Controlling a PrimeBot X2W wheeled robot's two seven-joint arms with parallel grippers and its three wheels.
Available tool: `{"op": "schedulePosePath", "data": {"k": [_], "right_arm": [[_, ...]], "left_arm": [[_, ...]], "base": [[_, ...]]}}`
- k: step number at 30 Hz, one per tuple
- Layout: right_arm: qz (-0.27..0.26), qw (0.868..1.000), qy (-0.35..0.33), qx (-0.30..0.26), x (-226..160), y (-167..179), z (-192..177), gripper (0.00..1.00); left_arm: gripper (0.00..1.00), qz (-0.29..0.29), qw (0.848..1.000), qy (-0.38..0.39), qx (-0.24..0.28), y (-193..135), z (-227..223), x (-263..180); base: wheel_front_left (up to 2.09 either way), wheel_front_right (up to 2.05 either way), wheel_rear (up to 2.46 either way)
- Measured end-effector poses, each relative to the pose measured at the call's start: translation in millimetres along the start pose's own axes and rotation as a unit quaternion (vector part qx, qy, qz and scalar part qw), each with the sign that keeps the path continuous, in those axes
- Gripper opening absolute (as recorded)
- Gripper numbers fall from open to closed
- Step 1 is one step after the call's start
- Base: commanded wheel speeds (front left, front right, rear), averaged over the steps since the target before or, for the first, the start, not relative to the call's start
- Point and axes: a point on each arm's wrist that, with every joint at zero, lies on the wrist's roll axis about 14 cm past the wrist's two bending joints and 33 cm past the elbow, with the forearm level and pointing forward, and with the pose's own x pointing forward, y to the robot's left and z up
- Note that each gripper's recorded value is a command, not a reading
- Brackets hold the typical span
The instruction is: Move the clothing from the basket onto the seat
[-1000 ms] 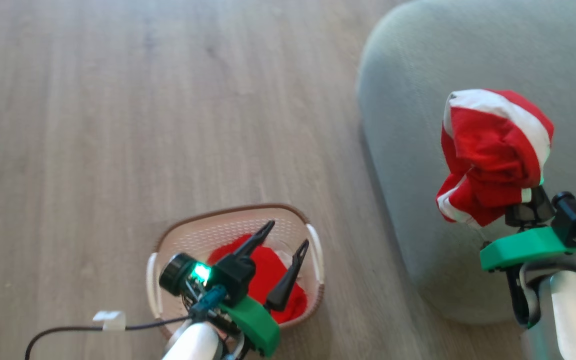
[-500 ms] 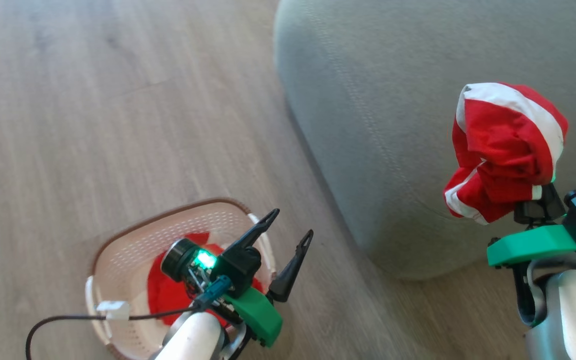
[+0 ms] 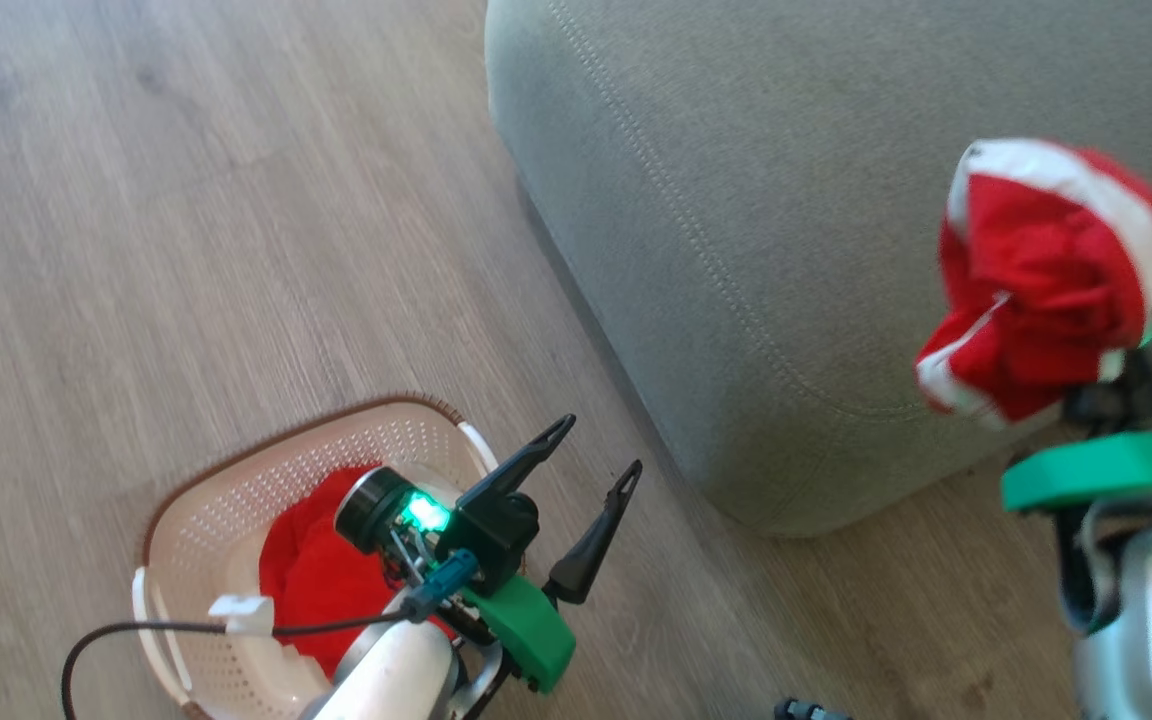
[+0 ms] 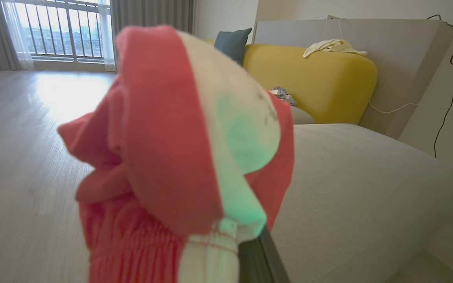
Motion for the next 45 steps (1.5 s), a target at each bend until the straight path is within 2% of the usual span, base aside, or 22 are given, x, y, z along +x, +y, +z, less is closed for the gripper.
{"op": "schedulePosePath", "data": {"k": [7,18,23,27,34,38,45], "right_arm": [[-0.010,0.998,-0.052,-0.017,37,-5,32,0.00],[-0.054,0.992,-0.112,-0.025,137,-38,68,0.00],[-0.073,0.996,-0.054,0.008,177,-46,25,0.00],[-0.076,0.997,-0.013,0.011,206,-43,-5,0.00],[-0.054,0.997,0.056,0.018,244,-15,-56,0.00],[-0.054,0.992,0.112,0.033,257,-4,-86,0.00],[-0.069,0.976,0.206,0.028,258,-4,-136,0.00]], "left_arm": [[1.00,0.005,1.000,0.007,-0.004,12,-11,1],[1.00,0.010,0.999,0.034,-0.010,50,-51,5],[1.00,0.020,0.999,0.044,-0.017,70,-71,4],[1.00,0.030,0.998,0.051,-0.021,87,-86,3],[1.00,0.049,0.996,0.065,-0.036,104,-108,-6],[1.00,0.055,0.995,0.072,-0.040,109,-115,-11],[1.00,0.081,0.993,0.080,-0.043,123,-122,-22]], "base": [[0.00,0.00,0.00],[0.00,0.00,0.00],[0.00,0.00,0.00],[0.00,0.00,0.00],[0.00,0.00,0.00],[0.00,0.00,0.00],[0.00,0.00,0.00]]}}
